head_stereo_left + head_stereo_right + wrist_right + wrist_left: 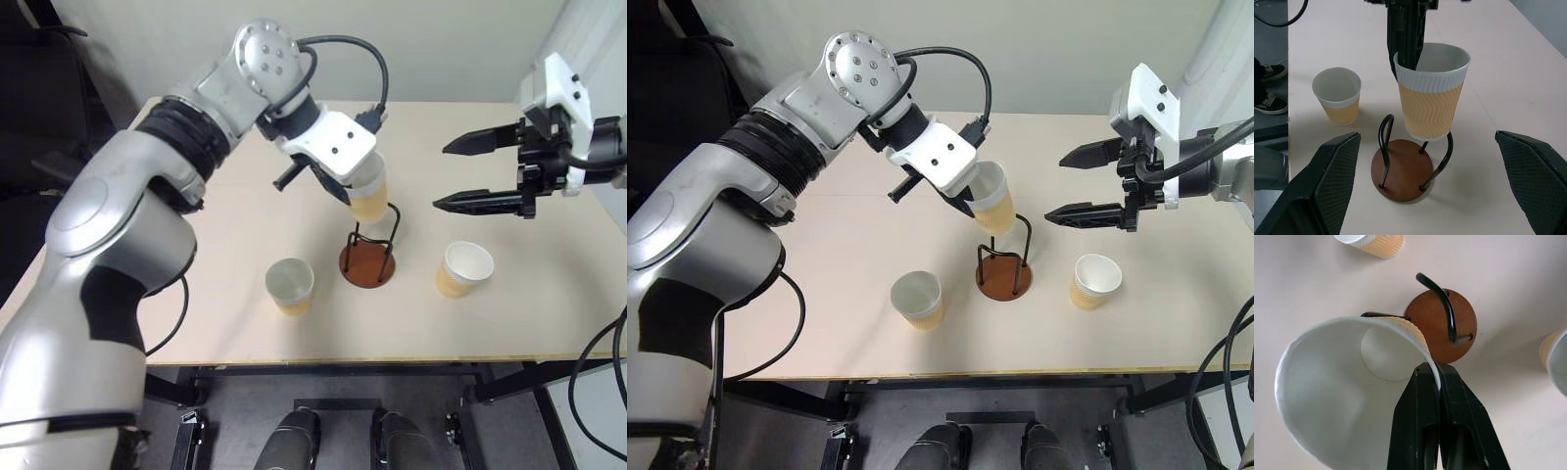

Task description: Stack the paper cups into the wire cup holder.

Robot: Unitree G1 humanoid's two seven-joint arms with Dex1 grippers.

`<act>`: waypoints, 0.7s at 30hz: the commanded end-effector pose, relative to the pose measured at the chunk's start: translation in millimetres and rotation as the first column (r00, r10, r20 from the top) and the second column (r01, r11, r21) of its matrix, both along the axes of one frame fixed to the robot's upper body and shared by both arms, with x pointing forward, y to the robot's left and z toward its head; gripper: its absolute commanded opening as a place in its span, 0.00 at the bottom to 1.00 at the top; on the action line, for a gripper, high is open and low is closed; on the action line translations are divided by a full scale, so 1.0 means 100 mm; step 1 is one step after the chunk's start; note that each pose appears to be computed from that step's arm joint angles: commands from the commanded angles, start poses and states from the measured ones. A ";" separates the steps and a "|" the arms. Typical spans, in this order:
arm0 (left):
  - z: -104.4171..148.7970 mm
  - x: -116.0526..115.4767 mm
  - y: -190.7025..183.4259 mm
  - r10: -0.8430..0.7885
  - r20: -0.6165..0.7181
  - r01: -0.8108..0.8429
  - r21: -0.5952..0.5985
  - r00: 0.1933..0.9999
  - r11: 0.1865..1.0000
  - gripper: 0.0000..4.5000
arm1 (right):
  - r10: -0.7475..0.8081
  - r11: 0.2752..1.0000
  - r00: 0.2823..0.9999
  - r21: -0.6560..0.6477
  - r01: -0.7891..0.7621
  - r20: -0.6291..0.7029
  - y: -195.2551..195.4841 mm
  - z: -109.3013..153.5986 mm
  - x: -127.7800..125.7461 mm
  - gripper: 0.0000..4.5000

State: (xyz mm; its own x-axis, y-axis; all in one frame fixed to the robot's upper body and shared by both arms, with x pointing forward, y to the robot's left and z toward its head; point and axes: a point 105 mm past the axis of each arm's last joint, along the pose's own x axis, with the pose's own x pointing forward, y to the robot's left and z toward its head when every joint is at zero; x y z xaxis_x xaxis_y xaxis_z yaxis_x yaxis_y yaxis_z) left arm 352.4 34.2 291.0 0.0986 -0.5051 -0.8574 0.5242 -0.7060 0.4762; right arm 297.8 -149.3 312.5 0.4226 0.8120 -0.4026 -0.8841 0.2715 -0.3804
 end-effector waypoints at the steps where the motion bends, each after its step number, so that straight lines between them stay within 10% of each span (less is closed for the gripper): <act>1: 0.07 -0.07 -0.05 -0.046 0.003 0.046 -0.002 0.999 0.999 0.01 | -0.007 1.000 0.998 0.007 0.007 0.070 -0.04 0.16 -0.06 1.00; 21: -0.11 -0.02 -0.13 -0.063 0.002 0.063 0.039 0.998 0.997 0.01 | -0.018 1.000 0.998 0.011 0.017 0.068 -0.05 0.15 -0.07 1.00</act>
State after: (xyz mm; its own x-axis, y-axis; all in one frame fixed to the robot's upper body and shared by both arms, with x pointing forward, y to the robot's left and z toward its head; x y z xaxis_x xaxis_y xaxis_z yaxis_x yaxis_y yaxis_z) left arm 351.4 19.5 272.6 0.0627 -0.4746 -0.8780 0.5028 -0.7449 0.4385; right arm 298.2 -151.9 312.6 0.4391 0.8037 -0.4017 -0.8771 0.2864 -0.3856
